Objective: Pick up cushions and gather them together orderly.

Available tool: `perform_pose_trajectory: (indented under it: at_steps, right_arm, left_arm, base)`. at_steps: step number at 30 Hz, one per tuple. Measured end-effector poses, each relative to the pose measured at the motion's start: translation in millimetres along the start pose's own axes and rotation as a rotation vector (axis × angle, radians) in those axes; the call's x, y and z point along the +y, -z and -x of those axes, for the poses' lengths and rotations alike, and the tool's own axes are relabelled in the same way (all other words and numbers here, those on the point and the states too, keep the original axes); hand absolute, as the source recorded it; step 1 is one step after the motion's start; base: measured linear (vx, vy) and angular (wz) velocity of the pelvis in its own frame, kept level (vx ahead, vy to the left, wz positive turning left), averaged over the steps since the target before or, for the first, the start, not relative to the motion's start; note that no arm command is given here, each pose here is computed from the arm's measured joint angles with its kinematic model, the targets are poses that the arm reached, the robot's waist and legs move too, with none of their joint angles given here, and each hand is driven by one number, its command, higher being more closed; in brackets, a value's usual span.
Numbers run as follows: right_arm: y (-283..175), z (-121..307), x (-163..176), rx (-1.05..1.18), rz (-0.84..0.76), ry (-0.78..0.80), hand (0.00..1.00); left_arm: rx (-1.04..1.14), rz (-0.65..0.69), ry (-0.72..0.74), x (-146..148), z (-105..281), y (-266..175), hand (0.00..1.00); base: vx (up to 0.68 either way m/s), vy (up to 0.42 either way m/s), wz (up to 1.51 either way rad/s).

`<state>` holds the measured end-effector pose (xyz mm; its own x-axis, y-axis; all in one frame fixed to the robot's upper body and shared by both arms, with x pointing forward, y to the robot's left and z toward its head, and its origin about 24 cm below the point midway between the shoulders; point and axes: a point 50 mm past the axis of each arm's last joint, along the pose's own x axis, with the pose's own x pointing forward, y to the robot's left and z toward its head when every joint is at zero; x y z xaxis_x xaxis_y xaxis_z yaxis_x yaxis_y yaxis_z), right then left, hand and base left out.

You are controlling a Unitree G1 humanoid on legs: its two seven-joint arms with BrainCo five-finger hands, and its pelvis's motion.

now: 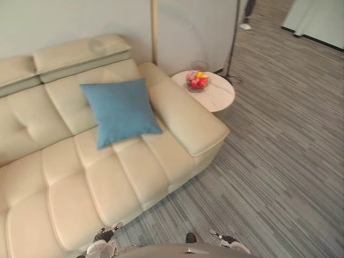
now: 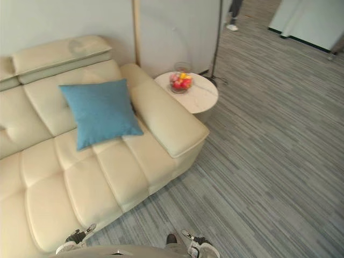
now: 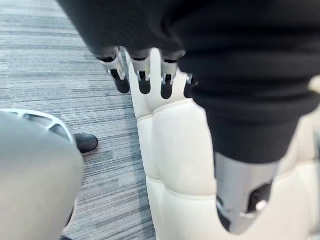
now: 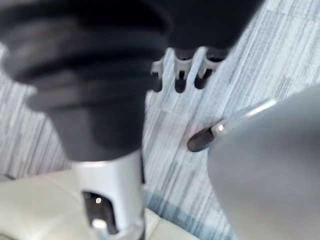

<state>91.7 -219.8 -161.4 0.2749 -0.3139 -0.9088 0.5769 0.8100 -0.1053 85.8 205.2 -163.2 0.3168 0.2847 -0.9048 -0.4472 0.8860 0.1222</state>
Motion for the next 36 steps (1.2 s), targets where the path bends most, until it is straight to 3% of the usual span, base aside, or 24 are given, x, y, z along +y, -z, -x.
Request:
perform_pose_trajectory:
  at_steps: [5,10,14,26,36]
  right_arm:
    - [-12,-2,-11,-0.024,0.014,0.025,0.00]
    - [-10,0,15,-0.029,0.018,-0.040,0.00]
    - [-23,1,14,-0.088,0.012,-0.043,0.00]
    - [-30,-2,2,-0.102,0.026,-0.013,0.00]
    - [-15,-2,-6,-0.045,-0.059,0.011,0.00]
  left_arm:
    - [0.017,0.010,0.032,-13,2,5,0.00]
    - [-0.014,-0.015,0.038,-10,-1,-6,0.00]
    - [-0.032,-0.022,0.043,-11,-1,-11,0.00]
    - [0.002,-0.066,0.090,-27,3,1,0.00]
    - [-0.068,-0.009,0.098,-30,3,-15,0.00]
  base:
    - [0.04,-0.028,-1.38]
    - [-0.10,0.038,-1.57]
    - [0.02,-0.038,-1.36]
    - [0.16,-0.124,-0.74]
    - [0.15,0.006,-0.71]
